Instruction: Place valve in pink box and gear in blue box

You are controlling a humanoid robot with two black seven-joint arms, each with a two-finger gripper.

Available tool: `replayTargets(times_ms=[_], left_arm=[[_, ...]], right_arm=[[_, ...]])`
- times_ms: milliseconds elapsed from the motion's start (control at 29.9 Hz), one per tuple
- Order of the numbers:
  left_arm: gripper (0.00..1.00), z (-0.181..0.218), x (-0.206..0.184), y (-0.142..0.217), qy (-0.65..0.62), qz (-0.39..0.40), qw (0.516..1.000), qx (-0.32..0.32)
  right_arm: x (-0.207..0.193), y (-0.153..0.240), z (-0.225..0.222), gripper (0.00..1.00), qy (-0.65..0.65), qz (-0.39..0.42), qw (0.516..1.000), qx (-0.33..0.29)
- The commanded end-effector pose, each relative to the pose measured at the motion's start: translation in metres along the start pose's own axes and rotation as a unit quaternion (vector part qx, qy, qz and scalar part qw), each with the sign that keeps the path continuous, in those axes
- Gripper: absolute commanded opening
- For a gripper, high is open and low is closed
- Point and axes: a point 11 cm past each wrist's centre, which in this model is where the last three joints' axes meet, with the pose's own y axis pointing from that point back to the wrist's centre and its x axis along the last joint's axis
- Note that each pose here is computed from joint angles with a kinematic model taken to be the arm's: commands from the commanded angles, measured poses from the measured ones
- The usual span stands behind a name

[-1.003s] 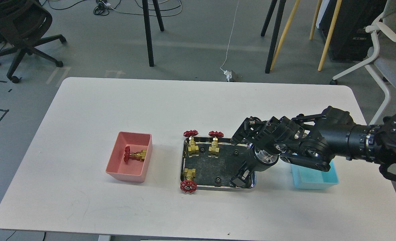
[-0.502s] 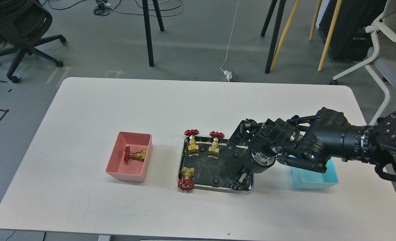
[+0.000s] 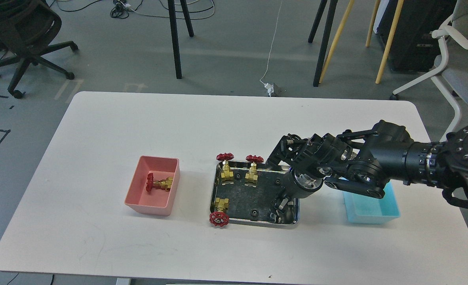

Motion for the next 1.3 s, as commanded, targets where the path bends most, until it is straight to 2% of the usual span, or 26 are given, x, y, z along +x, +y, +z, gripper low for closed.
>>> replayTargets(times_ms=[0, 167, 267, 468, 702, 869, 936, 1036, 1137, 1237, 1271], left_arm=[[0.98, -0.001, -0.001, 0.000, 0.000, 0.000, 1.000, 0.001], [0.98, -0.003, -0.001, 0.000, 0.000, -0.001, 1.000, 0.004], [0.98, -0.005, -0.003, 0.000, 0.001, -0.002, 1.000, 0.006], [0.98, -0.009, -0.006, -0.002, 0.003, -0.001, 1.000, 0.007], [0.98, -0.007, -0.007, -0.003, 0.003, 0.000, 1.000, 0.005], [0.98, -0.006, -0.007, -0.003, 0.003, -0.001, 1.000, 0.003], [0.98, -0.006, -0.007, -0.003, 0.003, -0.001, 1.000, 0.003], [0.98, -0.007, -0.007, -0.003, 0.002, -0.001, 1.000, 0.004], [0.98, -0.008, -0.007, -0.002, 0.002, 0.000, 1.000, 0.006], [0.98, -0.009, -0.006, -0.002, 0.002, 0.000, 1.000, 0.009], [0.98, -0.010, -0.006, -0.001, 0.001, 0.000, 1.000, 0.011]], right_arm=[[0.018, 0.025, 0.015, 0.14, -0.026, 0.037, 0.999, -0.004], [0.009, 0.071, 0.046, 0.14, -0.113, 0.092, 0.989, 0.006], [-0.029, 0.102, 0.070, 0.14, -0.157, 0.104, 0.982, -0.006], [-0.113, 0.141, 0.092, 0.14, -0.234, 0.098, 0.967, -0.028], [-0.194, 0.141, 0.093, 0.15, -0.309, 0.065, 0.948, -0.039], [-0.212, 0.129, 0.090, 0.20, -0.323, 0.047, 0.945, -0.037], [-0.210, 0.125, 0.090, 0.29, -0.323, 0.047, 0.945, -0.035], [-0.201, 0.119, 0.090, 0.59, -0.322, 0.056, 0.945, -0.030], [-0.194, 0.121, 0.093, 0.78, -0.327, 0.069, 0.942, -0.029], [-0.181, 0.125, 0.095, 0.92, -0.338, 0.096, 0.936, -0.023], [-0.175, 0.128, 0.097, 0.94, -0.348, 0.110, 0.931, -0.018]])
